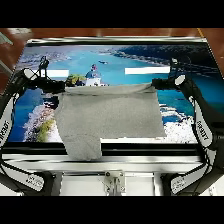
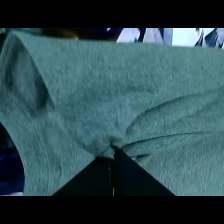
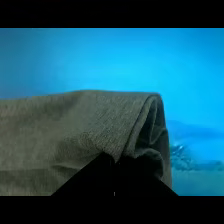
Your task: Fold the shirts.
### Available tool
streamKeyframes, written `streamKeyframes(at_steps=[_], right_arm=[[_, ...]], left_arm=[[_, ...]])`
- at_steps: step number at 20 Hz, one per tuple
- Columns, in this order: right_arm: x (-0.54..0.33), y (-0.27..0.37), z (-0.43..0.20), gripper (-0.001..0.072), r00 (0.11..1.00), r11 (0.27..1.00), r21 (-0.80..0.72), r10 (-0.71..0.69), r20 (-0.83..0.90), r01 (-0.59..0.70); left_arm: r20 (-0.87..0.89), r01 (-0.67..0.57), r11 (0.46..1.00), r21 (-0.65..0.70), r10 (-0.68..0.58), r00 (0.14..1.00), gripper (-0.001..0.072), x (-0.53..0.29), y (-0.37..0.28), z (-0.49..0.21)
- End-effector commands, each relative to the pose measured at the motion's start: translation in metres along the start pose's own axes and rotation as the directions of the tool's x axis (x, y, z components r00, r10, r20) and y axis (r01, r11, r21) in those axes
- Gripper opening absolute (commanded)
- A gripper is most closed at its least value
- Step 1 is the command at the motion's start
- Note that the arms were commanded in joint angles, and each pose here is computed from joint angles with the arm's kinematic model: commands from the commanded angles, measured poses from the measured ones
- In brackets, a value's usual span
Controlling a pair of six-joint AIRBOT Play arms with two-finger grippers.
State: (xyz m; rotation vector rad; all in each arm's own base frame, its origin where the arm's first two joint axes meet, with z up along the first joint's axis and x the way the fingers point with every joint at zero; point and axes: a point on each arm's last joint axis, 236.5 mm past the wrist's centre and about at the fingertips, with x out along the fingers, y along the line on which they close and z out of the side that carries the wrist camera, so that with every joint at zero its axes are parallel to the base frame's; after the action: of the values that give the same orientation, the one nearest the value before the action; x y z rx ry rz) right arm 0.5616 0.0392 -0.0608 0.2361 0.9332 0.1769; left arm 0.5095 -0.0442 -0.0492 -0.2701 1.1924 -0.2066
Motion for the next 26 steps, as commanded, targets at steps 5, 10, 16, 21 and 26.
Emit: streamKeyframes(at_steps=[5,10,16,21,26], right_arm=[[-0.002,-0.019,-0.038,0.0060,0.984,0.995,0.051,-0.076,-0.160,0.085],[-0.005,-0.032,-0.046,0.0060,0.973,0.991,0.000,-0.129,-0.191,0.132],[-0.005,-0.044,-0.048,0.0060,0.963,0.983,-0.005,-0.181,-0.199,0.183],[-0.008,-0.032,-0.054,0.0402,0.965,0.990,0.015,-0.132,-0.228,0.139],[-0.096,-0.029,-0.030,0.0412,0.963,0.985,-0.121,-0.150,-0.222,0.126]], left_arm=[[-0.257,-0.108,0.989,-0.103,0.078,0.963,0.0030,0.009,0.014,-0.061],[-0.238,-0.118,0.986,-0.121,0.087,0.967,0.0030,0.011,0.019,-0.057],[-0.266,-0.120,0.984,-0.133,0.082,0.961,0.0031,0.026,0.018,-0.065],[-0.291,-0.119,0.985,-0.128,0.078,0.953,0.0376,0.021,0.016,-0.069],[-0.226,-0.098,0.991,-0.094,0.074,0.971,0.0553,-0.068,0.017,-0.053]])
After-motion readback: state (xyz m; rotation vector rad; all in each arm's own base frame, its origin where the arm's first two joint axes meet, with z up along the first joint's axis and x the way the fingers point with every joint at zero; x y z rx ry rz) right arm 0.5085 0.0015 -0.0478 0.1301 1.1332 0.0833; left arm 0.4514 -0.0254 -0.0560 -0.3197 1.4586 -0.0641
